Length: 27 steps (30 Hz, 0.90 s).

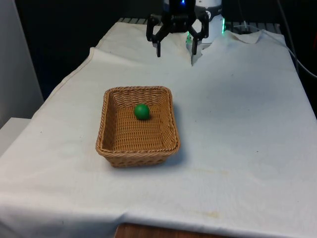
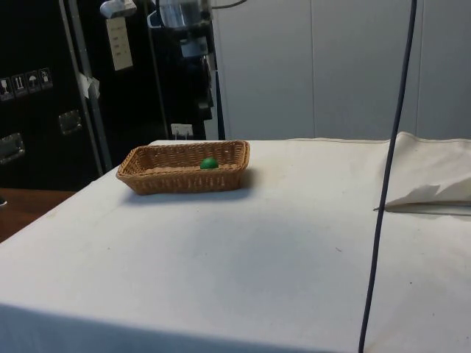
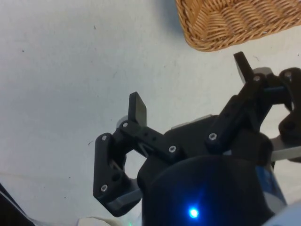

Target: Pick up the ball and place it into the basket.

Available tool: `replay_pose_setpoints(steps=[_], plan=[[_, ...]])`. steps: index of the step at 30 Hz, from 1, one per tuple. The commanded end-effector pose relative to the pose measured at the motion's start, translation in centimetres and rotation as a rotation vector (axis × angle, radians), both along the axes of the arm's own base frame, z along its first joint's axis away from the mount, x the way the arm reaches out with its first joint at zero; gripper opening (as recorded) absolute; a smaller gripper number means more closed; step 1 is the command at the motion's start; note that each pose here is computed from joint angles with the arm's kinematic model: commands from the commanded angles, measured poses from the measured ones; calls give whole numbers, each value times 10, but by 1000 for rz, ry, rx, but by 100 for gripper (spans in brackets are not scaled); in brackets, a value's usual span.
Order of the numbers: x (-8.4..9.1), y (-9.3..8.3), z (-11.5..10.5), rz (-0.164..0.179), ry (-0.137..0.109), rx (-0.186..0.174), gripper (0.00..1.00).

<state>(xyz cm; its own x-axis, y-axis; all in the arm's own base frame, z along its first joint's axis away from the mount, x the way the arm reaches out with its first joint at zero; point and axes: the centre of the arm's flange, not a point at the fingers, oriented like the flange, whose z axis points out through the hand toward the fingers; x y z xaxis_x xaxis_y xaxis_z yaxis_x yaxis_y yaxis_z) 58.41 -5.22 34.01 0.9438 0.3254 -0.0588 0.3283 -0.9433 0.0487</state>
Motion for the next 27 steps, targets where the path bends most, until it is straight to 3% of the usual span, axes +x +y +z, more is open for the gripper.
replay_pose_setpoints(steps=[1,10,11,12,18,20,21,27], plan=[[0,1,0,-7,0,0,100],[1,1,5,-84,-14,0,100],[1,2,2,-71,-8,-1,100],[1,2,6,-91,-17,0,100],[3,5,17,-135,-38,5,100],[3,5,20,-149,-45,7,100],[3,5,18,-138,-42,11,100],[5,8,32,-190,-69,16,100]])
